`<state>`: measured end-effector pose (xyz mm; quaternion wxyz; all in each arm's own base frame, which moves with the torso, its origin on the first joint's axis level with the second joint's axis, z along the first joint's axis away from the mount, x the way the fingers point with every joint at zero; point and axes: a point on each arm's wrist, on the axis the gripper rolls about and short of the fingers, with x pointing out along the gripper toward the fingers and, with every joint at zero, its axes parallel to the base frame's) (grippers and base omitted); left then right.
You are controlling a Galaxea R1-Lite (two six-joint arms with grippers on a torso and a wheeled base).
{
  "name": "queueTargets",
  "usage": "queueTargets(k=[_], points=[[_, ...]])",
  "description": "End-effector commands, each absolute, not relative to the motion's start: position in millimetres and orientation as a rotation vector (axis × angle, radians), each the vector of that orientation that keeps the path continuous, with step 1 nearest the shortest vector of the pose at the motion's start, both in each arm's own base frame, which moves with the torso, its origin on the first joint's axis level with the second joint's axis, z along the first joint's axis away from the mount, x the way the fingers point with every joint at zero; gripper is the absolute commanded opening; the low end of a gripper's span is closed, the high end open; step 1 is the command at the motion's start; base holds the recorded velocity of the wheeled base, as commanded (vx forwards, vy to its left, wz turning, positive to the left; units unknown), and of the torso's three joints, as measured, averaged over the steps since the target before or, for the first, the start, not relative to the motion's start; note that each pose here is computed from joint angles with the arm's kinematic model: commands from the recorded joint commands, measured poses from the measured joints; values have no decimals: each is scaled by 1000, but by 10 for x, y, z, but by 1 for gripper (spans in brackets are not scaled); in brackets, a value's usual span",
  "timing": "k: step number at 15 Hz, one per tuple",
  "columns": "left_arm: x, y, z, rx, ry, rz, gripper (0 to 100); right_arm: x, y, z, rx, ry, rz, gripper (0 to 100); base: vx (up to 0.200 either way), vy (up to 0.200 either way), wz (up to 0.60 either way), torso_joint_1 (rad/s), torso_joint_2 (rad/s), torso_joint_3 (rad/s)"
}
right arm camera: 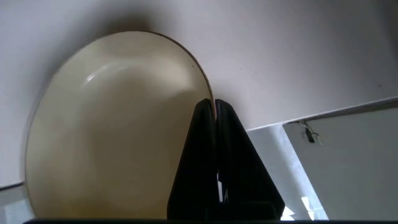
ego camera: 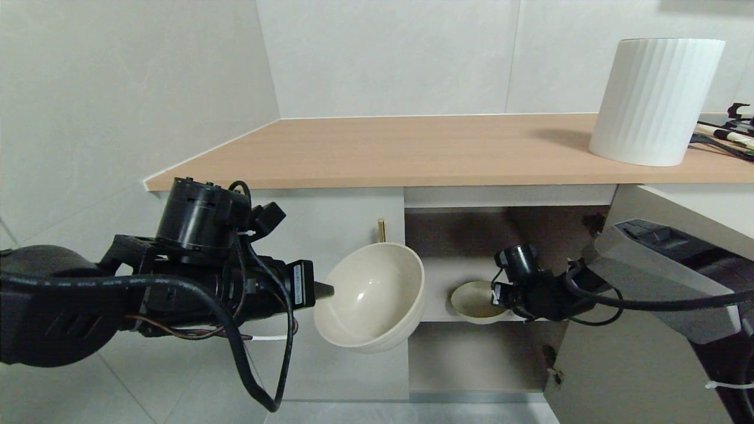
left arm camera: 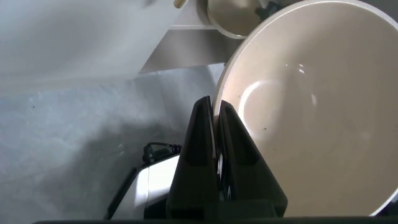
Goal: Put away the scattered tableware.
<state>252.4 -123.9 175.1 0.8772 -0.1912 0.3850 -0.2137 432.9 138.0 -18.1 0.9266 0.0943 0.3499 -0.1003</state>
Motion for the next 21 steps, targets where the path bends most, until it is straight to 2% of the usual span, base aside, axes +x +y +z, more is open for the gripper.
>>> queueTargets(k=[1, 19, 20, 21], points=[[2524, -1247, 1740, -397, 807, -448, 0, 4364, 1381, -310, 187, 734, -213, 0, 0, 0, 0, 0, 0, 0], [2530, -1267, 1708, -393, 815, -443, 0, 4660, 1324, -395, 187, 634, -319, 0, 0, 0, 0, 0, 0, 0], [2530, -1267, 1708, -393, 815, -443, 0, 4675, 1328, -389, 189, 627, -321, 100, 0, 0, 0, 0, 0, 0], [2530, -1267, 1708, -393, 815, -443, 0, 4682, 1329, -401, 186, 625, -326, 100, 0, 0, 0, 0, 0, 0]])
